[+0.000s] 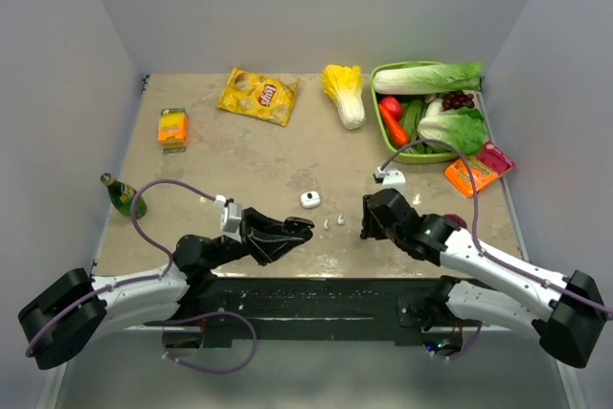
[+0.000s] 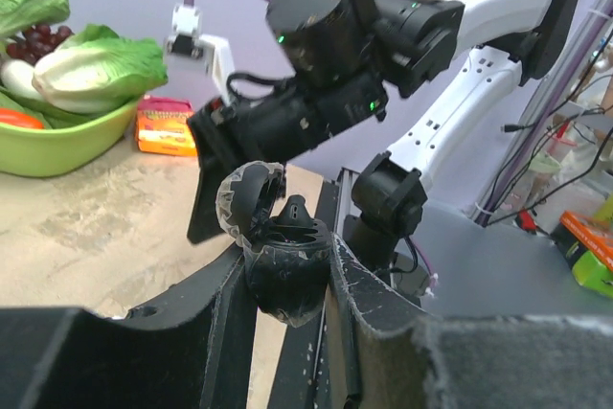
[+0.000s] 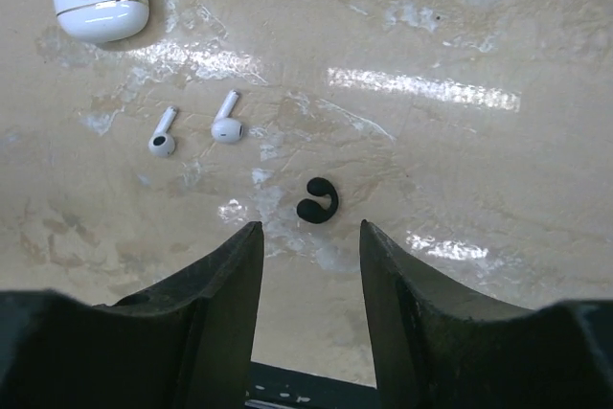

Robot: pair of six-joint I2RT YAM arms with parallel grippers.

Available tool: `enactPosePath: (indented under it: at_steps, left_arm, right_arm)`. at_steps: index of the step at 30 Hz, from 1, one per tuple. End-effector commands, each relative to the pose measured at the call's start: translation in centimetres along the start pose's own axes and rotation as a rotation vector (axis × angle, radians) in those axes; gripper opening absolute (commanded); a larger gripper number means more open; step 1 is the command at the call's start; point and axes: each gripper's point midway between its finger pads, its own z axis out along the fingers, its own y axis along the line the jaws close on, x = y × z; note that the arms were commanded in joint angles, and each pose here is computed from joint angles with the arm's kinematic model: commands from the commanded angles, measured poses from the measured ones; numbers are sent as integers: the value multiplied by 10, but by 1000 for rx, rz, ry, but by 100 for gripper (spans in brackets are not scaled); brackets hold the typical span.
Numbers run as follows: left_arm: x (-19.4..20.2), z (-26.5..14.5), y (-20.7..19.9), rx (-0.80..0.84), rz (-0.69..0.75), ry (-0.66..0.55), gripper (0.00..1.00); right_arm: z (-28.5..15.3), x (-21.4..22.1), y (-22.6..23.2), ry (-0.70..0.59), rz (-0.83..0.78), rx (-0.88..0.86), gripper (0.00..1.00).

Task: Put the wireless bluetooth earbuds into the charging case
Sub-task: Pick up the earbud from the center of the board.

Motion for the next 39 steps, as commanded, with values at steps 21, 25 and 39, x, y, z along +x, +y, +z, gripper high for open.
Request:
enactPosePath:
  at_steps: [21,25,39]
  left_arm:
    - [16,-36,-1,-24,25,-37,0]
    - [17,-35,-2,-20,23,-35,0]
    - [20,-36,-1,-23,18,-24,0]
  right_arm:
    - [64,50,-6,116,283,74,25]
    - [68,50,-5,118,269,71,24]
    - [68,48,0,117,252,38,8]
